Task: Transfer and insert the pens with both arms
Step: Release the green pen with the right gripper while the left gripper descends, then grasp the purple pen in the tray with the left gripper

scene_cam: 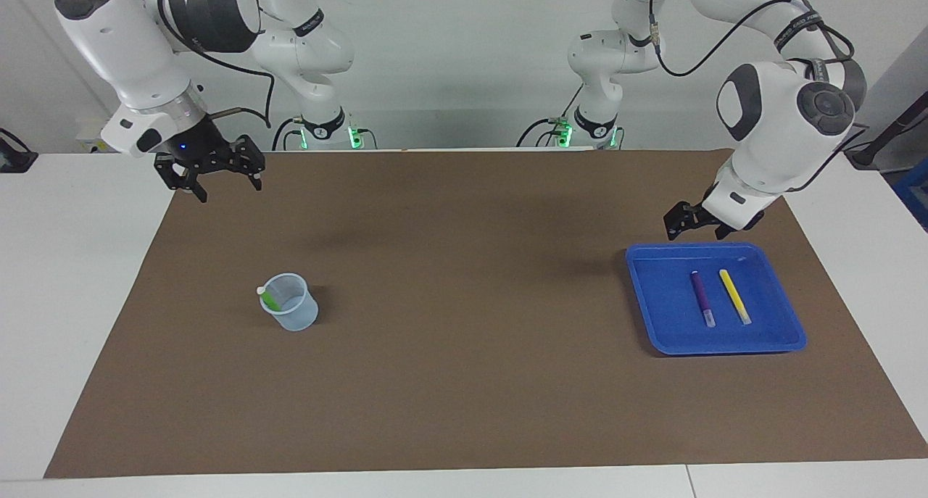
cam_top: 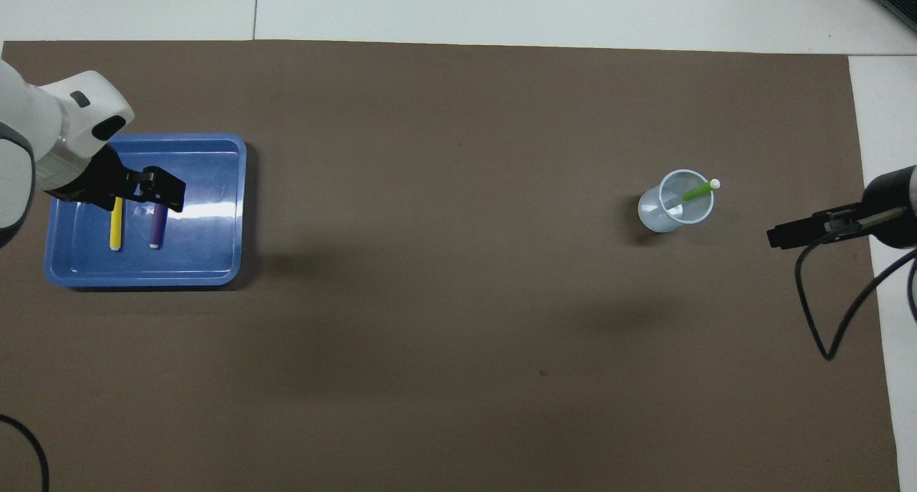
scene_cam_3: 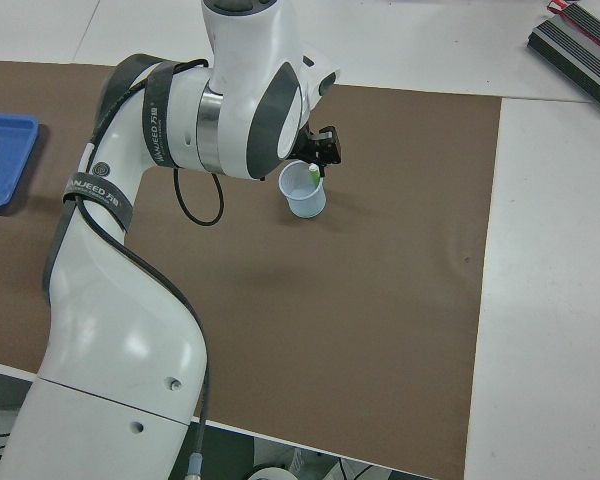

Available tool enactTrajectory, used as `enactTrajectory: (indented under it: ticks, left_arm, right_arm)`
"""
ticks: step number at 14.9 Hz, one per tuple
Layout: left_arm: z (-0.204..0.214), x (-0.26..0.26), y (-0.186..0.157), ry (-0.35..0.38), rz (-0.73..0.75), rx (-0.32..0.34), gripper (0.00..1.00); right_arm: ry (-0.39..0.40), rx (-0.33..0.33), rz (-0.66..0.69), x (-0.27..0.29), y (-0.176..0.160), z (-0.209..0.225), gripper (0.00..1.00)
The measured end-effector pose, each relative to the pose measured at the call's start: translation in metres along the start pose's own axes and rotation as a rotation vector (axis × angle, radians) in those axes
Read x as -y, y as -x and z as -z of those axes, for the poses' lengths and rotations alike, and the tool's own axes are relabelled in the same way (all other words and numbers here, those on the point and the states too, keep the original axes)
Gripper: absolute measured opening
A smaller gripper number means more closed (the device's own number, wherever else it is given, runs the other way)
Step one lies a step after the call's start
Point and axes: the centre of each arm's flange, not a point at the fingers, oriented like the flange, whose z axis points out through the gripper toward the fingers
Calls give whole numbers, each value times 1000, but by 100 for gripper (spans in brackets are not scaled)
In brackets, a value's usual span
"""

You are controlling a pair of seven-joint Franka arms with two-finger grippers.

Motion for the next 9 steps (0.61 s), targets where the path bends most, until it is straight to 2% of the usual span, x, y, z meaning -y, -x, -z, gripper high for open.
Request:
enactTrajectory:
  ticks: [9]
  left_arm:
    - [14,5,33,-9,14,-55,100]
  right_arm:
    - [-1,4,0,0,0,0,100]
